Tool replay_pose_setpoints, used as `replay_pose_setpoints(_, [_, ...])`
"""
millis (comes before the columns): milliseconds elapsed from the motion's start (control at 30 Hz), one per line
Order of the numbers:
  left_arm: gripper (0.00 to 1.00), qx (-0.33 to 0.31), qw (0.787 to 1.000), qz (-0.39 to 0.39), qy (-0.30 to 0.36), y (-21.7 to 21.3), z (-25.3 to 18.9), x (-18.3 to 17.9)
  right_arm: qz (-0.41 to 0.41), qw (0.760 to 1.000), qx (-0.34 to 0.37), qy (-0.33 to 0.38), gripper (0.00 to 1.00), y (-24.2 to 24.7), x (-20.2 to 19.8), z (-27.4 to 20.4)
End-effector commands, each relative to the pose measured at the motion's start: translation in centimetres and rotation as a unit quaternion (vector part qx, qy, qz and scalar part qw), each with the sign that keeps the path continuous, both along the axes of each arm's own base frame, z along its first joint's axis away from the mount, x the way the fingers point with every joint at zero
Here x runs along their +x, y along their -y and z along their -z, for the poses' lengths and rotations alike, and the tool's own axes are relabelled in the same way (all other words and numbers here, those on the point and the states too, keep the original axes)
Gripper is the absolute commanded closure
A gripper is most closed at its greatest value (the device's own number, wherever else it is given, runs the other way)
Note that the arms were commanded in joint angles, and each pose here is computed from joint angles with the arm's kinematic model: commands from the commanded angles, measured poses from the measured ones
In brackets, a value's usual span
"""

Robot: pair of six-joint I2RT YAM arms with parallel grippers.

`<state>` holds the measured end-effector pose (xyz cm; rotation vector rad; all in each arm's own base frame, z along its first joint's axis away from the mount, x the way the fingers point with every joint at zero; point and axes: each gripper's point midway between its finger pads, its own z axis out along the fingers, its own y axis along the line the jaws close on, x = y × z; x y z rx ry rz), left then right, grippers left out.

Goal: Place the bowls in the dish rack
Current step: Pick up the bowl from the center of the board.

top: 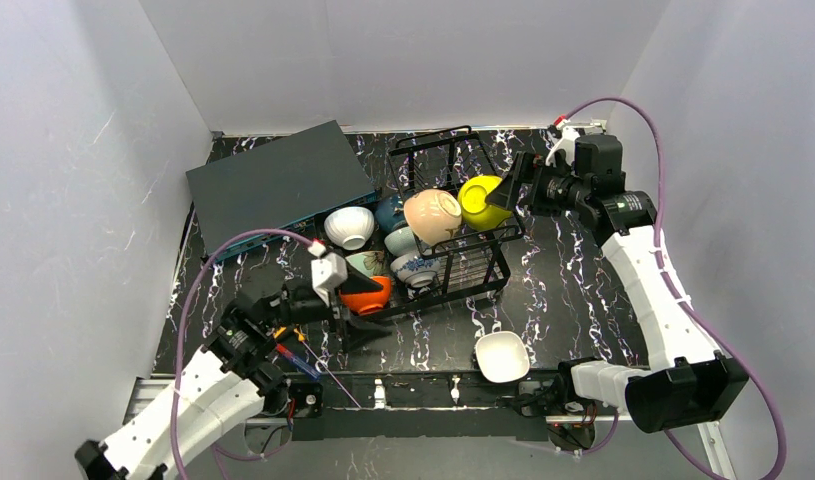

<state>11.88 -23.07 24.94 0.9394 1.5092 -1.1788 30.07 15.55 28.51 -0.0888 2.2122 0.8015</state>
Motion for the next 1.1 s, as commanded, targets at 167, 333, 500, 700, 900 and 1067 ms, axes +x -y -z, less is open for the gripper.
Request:
replay_pose_setpoints(167, [0.02,0.112,0.983,0.094,0.112,5.7,4.8,-2.9,-0.002,1.000,0.019,0.021,0.01,-0.2,0.1,-0.7])
replay_pose_setpoints(333, [0.02,0.178,0.950,0.162,0.198,9.2,7.4,-5.7,-0.004,1.000,0.021,0.022,0.01,-0.3,-0.1,-0.5])
replay_pose_setpoints(500, [0.02,0.238,0.913,0.215,0.254,12.5,10.2,-8.3,-0.011,0.999,0.020,0.024,0.01,-0.3,-0.4,-0.2])
replay_pose_setpoints(700, [0.06,0.283,0.873,0.245,0.312,15.5,12.4,-9.8,-0.026,0.999,0.021,0.037,0.01,-0.5,-1.0,-0.7])
replay_pose_setpoints(900, [0.15,0.308,0.839,0.264,0.364,17.4,14.0,-10.1,-0.031,0.998,0.018,0.051,0.01,-0.3,-1.8,-0.4])
replay_pose_setpoints(1067, [0.16,0.329,0.802,0.301,0.397,18.2,16.3,-10.1,-0.044,0.997,0.026,0.049,0.01,-0.5,-2.8,0.6])
